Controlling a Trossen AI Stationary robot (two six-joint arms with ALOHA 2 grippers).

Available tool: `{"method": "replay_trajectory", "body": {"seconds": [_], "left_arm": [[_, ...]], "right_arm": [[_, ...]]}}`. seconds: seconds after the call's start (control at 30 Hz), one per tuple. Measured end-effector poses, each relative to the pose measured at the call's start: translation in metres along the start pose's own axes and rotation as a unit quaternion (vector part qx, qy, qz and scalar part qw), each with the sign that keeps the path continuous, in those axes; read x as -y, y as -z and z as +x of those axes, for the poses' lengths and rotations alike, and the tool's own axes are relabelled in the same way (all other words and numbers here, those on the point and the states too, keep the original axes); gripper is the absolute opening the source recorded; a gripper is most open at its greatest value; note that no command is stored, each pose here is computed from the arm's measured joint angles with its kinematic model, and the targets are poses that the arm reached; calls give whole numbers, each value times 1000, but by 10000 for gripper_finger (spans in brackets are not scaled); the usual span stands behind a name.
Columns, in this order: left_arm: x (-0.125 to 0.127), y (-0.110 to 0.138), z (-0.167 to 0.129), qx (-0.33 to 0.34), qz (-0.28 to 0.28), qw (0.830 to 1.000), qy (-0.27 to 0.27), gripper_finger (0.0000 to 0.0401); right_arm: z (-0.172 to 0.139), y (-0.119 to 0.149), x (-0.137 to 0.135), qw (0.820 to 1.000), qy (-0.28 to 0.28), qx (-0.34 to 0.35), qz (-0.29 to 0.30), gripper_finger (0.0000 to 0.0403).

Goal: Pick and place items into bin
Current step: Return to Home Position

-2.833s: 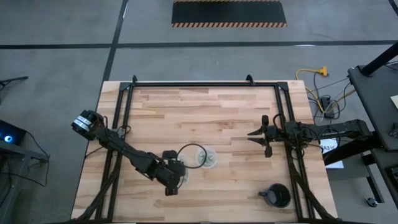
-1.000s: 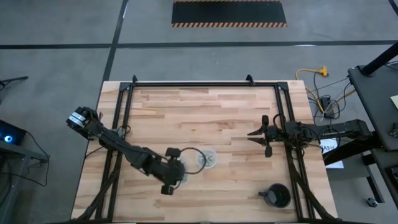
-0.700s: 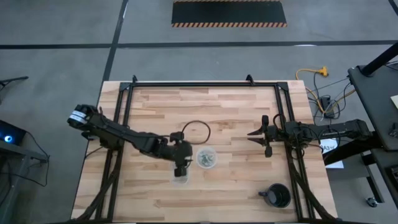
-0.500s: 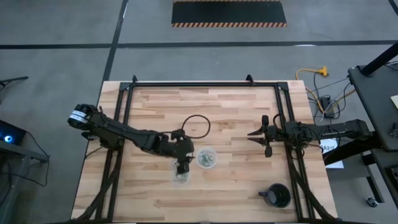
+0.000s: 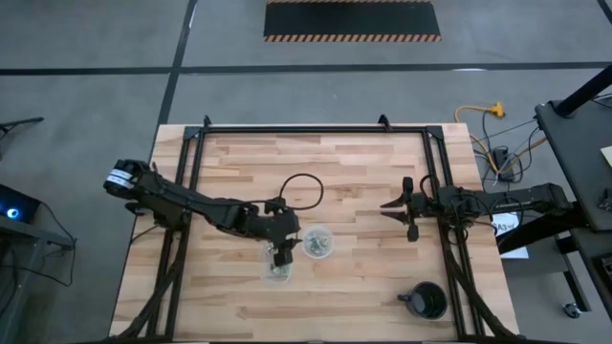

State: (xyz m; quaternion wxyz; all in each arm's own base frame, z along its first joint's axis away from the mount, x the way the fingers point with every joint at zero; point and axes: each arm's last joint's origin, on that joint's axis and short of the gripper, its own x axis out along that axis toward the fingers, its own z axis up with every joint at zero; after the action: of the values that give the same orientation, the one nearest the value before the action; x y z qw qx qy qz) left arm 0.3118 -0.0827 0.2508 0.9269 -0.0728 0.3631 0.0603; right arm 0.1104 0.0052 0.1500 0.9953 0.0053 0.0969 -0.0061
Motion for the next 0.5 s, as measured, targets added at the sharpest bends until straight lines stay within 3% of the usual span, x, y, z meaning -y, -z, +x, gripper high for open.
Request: {"method": "replay_trajectory", "body": {"seconds": [0.37,0.5], "left_arm": [[0,-9,-13,27,61,998,8,149],[2,2,-8,8,152,988,12,149]], "right_arm": [[0,0,0,1000,0,0,-1,75],[0,0,0,1000,0,0,-1,70]]}}
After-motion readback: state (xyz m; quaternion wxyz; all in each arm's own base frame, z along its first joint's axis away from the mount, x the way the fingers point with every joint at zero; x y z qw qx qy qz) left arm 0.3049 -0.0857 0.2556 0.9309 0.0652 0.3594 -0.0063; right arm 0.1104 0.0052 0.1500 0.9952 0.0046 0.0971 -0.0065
